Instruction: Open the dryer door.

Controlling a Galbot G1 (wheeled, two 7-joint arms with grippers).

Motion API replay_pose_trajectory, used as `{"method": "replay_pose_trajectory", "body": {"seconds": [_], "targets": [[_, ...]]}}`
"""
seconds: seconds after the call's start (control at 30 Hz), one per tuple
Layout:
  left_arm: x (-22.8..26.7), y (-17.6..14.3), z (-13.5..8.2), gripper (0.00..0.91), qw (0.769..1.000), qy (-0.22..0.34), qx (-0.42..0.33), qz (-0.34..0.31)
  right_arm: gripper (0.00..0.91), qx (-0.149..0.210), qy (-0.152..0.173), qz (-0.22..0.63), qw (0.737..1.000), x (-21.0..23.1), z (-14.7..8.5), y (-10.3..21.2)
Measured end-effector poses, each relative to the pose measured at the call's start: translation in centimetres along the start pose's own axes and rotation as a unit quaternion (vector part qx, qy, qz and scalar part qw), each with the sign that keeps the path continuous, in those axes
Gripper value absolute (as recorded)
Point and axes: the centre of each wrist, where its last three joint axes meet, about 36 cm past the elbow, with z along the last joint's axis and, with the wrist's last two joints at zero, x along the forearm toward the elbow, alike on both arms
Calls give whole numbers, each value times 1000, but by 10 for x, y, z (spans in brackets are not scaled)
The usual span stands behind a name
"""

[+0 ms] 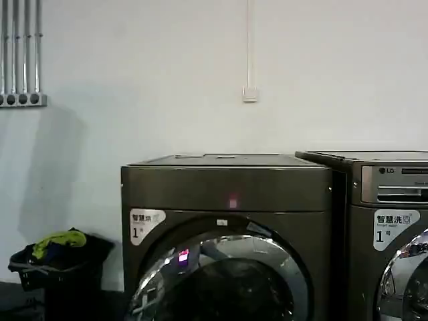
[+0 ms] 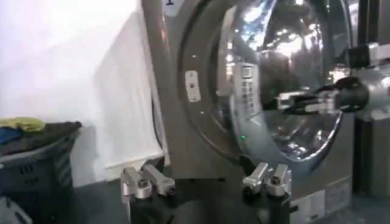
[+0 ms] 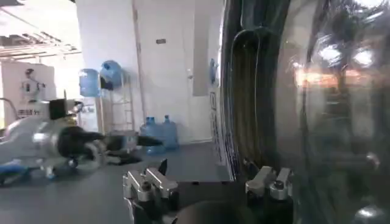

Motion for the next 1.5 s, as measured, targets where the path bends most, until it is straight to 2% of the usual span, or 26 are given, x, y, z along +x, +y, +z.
{"method": "replay_pose_trajectory", "body": {"seconds": [0.5,0.73,1.0,1.5], "targets": [[-36,48,25,907,999,2,-24,23,907,-4,14,-24,1000,12,-7,20],[-58,65,32,907,999,1,-18,30,907,-1,21,-15,1000,28,-9,19],[-82,83,29,907,999,-6,-32,42,907,-1,29,-16,999,38,-10,21],[-132,110,26,907,997,-15,-33,68,907,-6,46,-34,998,30,-9,17]]}}
